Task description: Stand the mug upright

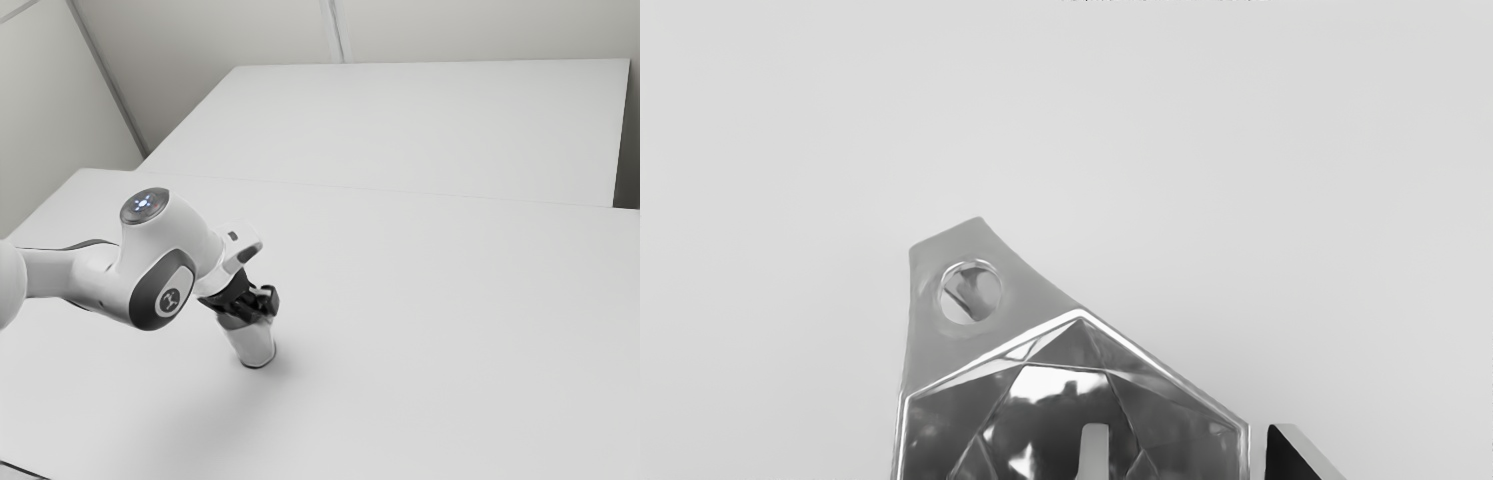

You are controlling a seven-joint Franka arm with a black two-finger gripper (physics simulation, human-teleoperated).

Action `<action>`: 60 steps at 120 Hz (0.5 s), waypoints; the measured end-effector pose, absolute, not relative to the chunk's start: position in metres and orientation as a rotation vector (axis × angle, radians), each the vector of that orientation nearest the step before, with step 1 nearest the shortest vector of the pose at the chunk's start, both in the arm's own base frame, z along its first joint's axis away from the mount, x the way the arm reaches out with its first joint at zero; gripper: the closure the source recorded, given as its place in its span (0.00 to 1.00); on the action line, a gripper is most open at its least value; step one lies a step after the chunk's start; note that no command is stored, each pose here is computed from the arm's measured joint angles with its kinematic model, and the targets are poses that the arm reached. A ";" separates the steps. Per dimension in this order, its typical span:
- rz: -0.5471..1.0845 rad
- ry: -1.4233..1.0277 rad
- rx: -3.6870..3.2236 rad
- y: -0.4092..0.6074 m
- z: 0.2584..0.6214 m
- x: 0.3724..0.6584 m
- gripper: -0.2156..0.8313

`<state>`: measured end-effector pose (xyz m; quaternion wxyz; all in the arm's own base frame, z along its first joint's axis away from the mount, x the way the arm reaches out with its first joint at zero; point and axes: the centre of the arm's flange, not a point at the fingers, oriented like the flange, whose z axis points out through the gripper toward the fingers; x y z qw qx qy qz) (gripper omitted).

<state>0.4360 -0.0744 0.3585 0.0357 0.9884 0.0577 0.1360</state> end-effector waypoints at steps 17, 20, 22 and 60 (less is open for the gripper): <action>0.435 0.213 3.025 -0.078 0.366 0.438 0.42; 0.446 0.215 3.021 -0.079 0.372 0.441 0.40; 0.460 0.216 3.017 -0.079 0.381 0.445 0.38; 0.491 0.266 2.995 -0.074 0.668 0.534 0.26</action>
